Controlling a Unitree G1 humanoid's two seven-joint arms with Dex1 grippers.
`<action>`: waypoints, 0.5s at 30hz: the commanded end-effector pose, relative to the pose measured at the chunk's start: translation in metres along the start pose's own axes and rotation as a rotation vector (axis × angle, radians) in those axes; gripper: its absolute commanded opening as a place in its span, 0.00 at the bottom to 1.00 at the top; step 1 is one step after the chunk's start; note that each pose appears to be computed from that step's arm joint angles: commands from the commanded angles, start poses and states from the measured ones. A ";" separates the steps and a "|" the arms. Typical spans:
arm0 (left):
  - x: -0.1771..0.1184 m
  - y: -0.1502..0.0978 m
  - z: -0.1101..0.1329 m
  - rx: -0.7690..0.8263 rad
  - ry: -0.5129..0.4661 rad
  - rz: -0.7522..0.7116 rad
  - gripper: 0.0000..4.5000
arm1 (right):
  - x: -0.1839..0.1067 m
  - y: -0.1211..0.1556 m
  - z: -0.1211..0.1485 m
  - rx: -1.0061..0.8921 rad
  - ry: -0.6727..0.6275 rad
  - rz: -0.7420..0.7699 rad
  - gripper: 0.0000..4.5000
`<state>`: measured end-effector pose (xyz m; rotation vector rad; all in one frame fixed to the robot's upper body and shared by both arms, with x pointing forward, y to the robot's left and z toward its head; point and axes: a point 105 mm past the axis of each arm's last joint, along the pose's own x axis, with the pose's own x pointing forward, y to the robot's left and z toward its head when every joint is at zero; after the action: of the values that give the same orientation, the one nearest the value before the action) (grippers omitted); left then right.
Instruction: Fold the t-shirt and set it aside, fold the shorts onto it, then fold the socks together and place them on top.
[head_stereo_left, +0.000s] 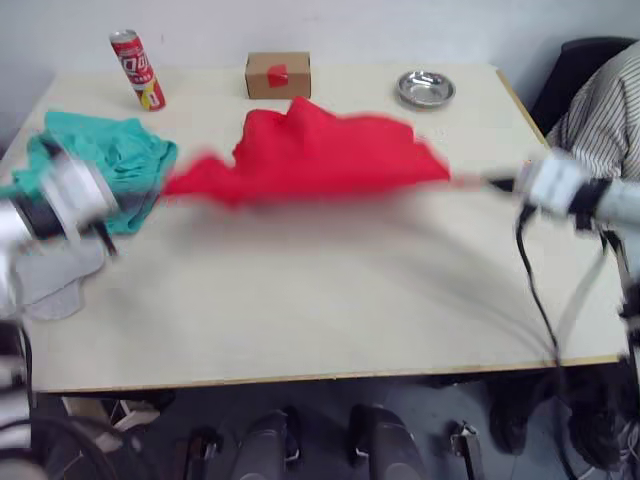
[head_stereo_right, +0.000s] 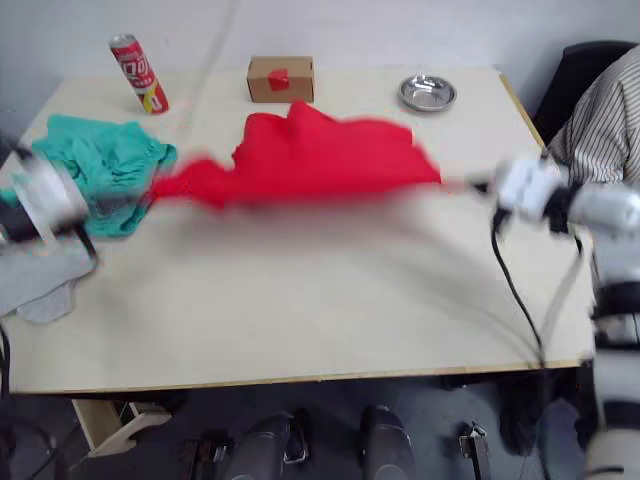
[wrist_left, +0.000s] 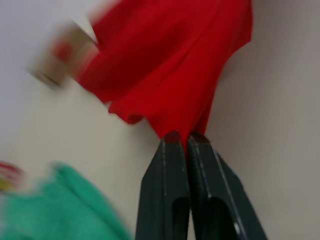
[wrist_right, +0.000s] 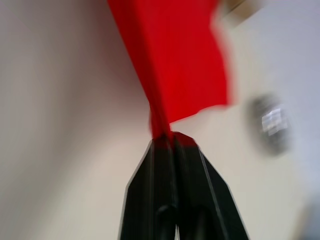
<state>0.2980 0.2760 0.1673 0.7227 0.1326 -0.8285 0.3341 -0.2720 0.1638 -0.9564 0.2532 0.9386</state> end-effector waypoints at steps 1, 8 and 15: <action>-0.012 -0.023 0.020 -0.024 0.029 -0.003 0.00 | -0.023 0.042 0.010 0.205 0.098 0.224 0.00; -0.004 -0.082 0.010 -0.243 0.121 -0.171 0.00 | -0.023 0.096 -0.006 0.372 0.236 0.327 0.00; -0.007 -0.081 0.017 -0.324 0.125 -0.208 0.00 | -0.025 0.089 0.007 0.439 0.151 0.289 0.00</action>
<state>0.2327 0.2346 0.1284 0.4448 0.4748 -0.9266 0.2458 -0.2614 0.1198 -0.5986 0.7505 1.0298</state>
